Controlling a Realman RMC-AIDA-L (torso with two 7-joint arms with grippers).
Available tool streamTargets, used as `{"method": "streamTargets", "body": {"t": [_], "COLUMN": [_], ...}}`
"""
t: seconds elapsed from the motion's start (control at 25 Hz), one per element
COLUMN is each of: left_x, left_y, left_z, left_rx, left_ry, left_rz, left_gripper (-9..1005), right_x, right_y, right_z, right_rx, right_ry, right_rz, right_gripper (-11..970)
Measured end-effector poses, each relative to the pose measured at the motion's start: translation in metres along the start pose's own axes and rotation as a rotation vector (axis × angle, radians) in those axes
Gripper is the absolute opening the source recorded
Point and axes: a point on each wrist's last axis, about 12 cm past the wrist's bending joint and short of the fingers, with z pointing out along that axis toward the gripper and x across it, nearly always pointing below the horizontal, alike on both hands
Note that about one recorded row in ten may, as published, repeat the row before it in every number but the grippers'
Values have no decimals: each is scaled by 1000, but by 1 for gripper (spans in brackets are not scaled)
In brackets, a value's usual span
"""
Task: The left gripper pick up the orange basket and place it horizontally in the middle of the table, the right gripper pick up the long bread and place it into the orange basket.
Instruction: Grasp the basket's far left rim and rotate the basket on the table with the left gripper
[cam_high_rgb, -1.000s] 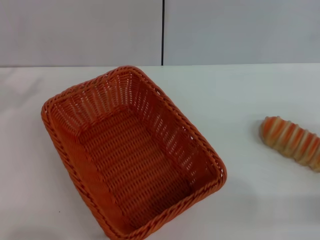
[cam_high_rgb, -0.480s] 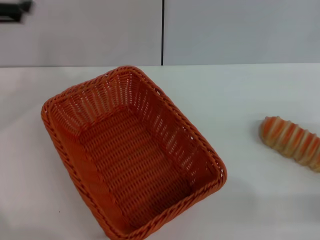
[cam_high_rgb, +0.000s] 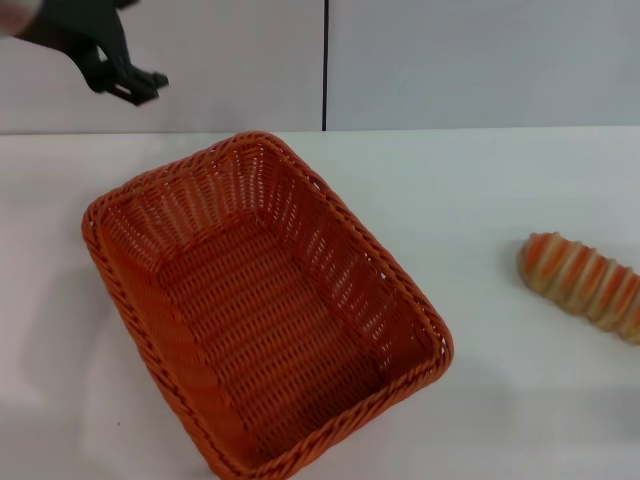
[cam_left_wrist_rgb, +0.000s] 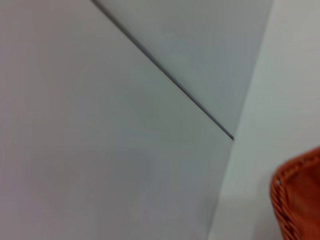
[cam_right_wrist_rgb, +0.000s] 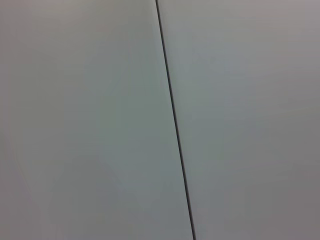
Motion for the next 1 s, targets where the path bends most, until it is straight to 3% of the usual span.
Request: {"method": "streamTargets", "body": {"t": [0.44,0.52,1.0], "left_x": [-4,-3,-14], "left_y": [-11,-15,-14], "left_z": [27,40,73], "left_rx": [161,231,306], "left_ry": [145,180,213], "left_rz": [24,9,-61], "left_gripper": [814,814,814], "right_x": [2,2,5], "right_y": [1,1,2], "right_z": [-1,0,0], "right_rx": [0,-4,-3], "right_ry": [13,16,42], "right_rz": [3,4,7], "right_gripper": [501,501,501]}}
